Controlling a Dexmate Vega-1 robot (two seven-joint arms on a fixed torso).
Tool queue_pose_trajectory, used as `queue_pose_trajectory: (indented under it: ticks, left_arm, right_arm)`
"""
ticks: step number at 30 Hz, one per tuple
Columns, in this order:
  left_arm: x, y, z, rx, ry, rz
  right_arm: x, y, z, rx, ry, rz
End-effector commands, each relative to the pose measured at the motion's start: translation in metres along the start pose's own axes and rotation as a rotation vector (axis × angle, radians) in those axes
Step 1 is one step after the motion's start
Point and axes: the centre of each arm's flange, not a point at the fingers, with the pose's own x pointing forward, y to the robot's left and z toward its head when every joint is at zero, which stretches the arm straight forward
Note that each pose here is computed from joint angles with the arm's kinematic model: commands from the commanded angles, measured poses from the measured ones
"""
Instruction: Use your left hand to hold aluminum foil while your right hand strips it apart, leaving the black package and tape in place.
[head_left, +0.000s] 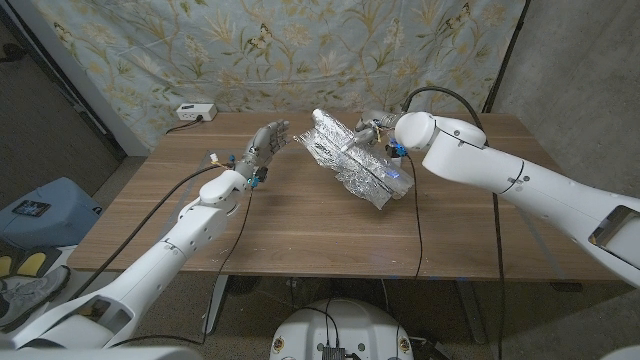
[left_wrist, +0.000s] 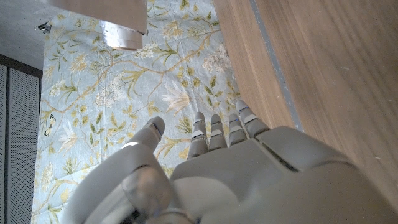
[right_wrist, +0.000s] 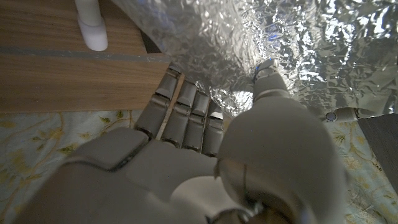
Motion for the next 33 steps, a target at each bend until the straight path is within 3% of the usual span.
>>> queue_pose_trajectory:
  ticks: [1, 16, 33]
  left_arm:
    - [0.009, -0.002, -0.003, -0.009, 0.013, -0.013]
    - [0.012, 0.0, -0.005, -0.02, 0.012, -0.017]
    - [0.007, -0.004, -0.01, -0.034, 0.029, -0.003]
  right_arm:
    - [0.002, -0.013, -0.013, 0.054, 0.026, -0.023]
    - [0.005, -0.021, -0.029, 0.151, 0.046, -0.038]
    - [0.012, -0.023, -0.045, 0.243, 0.051, 0.029]
